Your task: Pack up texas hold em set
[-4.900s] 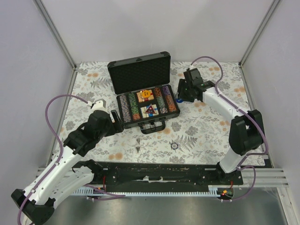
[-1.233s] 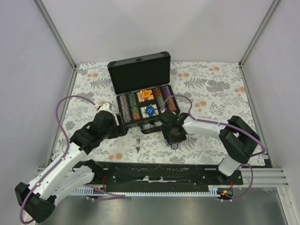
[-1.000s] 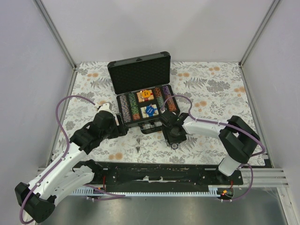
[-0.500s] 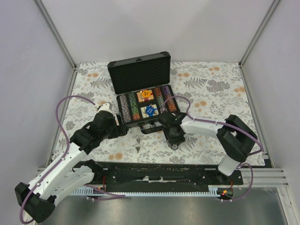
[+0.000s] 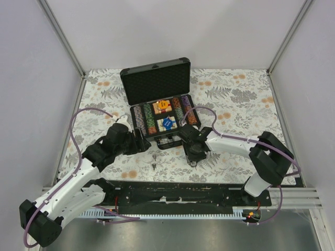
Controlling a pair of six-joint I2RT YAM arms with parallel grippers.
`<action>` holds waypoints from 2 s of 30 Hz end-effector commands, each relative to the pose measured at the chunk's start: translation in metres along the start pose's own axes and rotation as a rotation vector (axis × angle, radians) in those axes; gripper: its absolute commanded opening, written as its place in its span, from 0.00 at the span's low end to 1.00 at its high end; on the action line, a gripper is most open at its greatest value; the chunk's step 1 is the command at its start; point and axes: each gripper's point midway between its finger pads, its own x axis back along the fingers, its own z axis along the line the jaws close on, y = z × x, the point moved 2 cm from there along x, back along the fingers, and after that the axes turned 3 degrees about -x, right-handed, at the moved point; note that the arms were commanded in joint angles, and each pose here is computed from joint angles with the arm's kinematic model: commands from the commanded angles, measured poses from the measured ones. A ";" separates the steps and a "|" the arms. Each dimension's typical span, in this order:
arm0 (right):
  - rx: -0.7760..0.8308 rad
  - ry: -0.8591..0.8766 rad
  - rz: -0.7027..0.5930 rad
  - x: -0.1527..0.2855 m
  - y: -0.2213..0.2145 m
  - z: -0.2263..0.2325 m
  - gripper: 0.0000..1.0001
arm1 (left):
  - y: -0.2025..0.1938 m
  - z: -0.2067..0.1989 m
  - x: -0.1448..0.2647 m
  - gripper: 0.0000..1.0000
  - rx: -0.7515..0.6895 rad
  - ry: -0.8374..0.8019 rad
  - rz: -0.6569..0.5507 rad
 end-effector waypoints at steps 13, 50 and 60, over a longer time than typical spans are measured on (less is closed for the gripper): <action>-0.230 0.224 -0.232 0.062 0.060 0.013 0.48 | -0.003 -0.068 -0.022 0.73 0.022 -0.422 0.000; -0.456 0.615 -0.159 0.102 0.076 0.059 0.49 | -0.023 -0.127 -0.049 0.52 -0.145 -0.433 -0.326; -0.473 0.639 -0.123 0.092 0.072 0.064 0.49 | -0.026 -0.134 -0.055 0.43 -0.097 -0.442 -0.307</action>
